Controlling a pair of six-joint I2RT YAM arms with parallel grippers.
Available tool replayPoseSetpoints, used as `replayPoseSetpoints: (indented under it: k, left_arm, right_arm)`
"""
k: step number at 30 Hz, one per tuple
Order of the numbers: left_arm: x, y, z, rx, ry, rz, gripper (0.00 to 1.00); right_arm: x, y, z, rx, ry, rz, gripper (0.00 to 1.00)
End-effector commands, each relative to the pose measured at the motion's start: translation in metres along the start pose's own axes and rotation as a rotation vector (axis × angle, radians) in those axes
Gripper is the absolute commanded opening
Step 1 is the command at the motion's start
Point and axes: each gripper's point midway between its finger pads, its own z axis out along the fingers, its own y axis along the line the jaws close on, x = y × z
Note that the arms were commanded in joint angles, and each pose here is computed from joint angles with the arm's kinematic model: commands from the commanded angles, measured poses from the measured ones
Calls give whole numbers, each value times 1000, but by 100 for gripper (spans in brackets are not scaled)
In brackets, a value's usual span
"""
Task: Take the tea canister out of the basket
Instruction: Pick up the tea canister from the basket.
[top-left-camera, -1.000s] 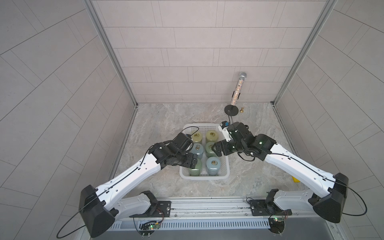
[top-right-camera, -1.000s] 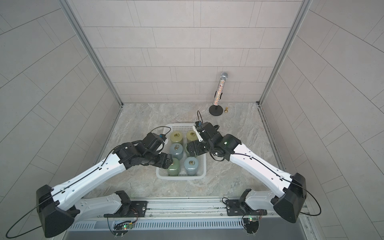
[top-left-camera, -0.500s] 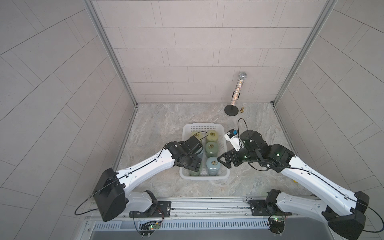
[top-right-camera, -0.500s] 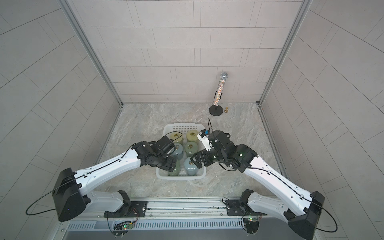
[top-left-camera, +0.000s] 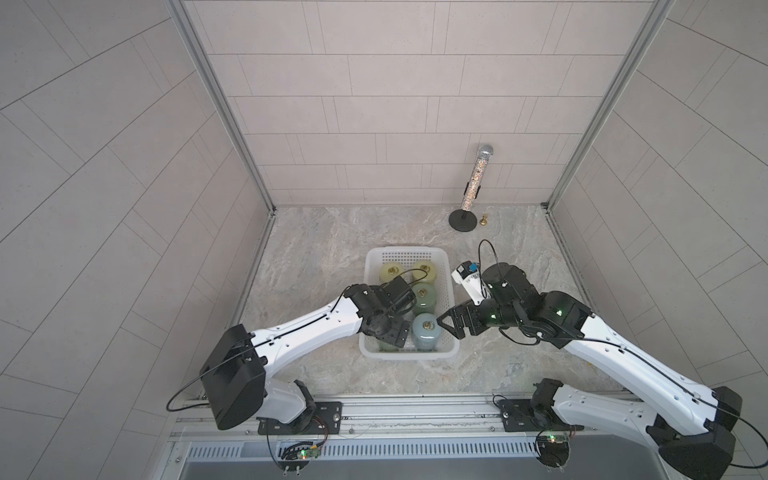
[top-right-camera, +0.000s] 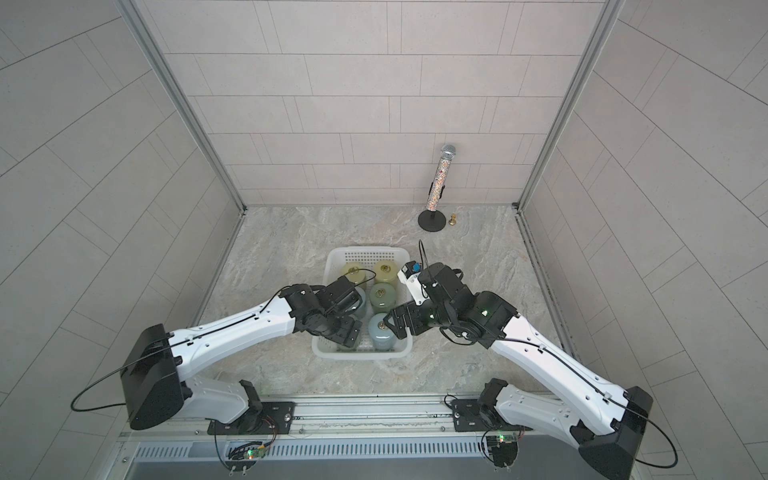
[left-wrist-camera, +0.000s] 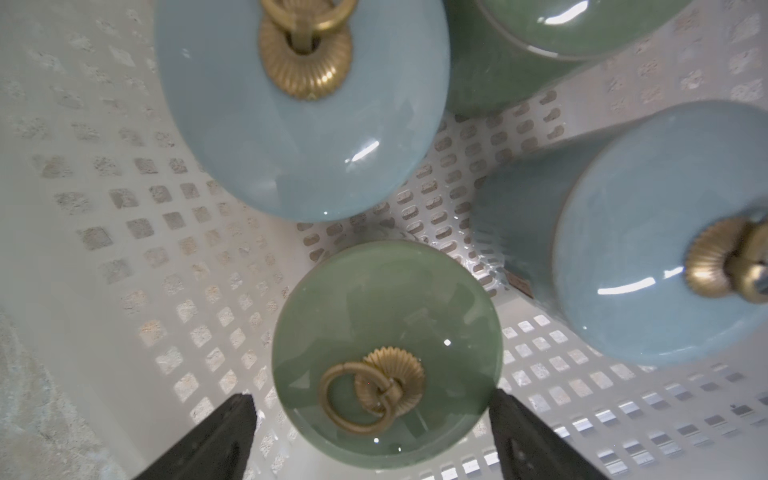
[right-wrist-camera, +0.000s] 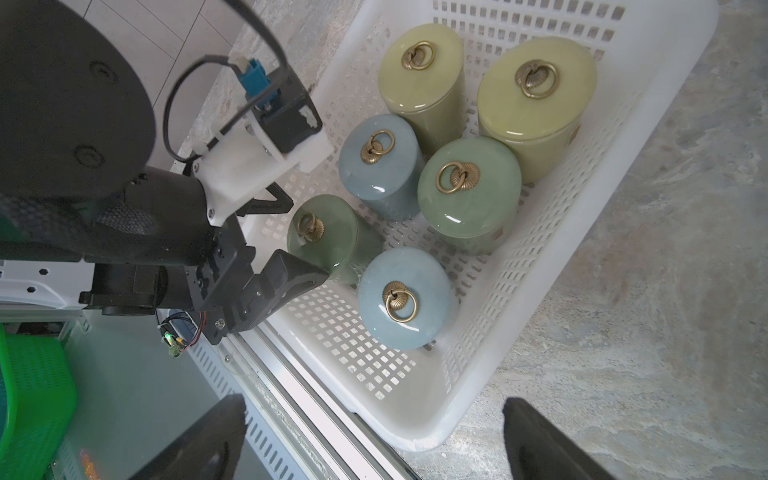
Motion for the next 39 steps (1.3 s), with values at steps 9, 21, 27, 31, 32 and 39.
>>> replayPoseSetpoints:
  k: [9,21,27,31,32,39]
  left_arm:
    - [-1,-6,17,-34,9,-1,96]
    - [1,-2,46,-68,14,-8,99]
    - [5,2,58,-92,30,-6,99]
    - [6,5,61,-112,33,1,98]
    - [7,6,61,-119,32,2,97]
    - [2,5,49,-101,1,2,81]
  right_arm:
    - [4,-3,-4,18,6,4,100]
    - [5,-4,-5,25,5,10,100]
    - [3,-4,-3,23,3,13,100]
    - [4,-4,-3,23,5,16,100]
    - [3,-4,-3,22,3,17,100]
    - [3,-3,-4,22,-1,20,100]
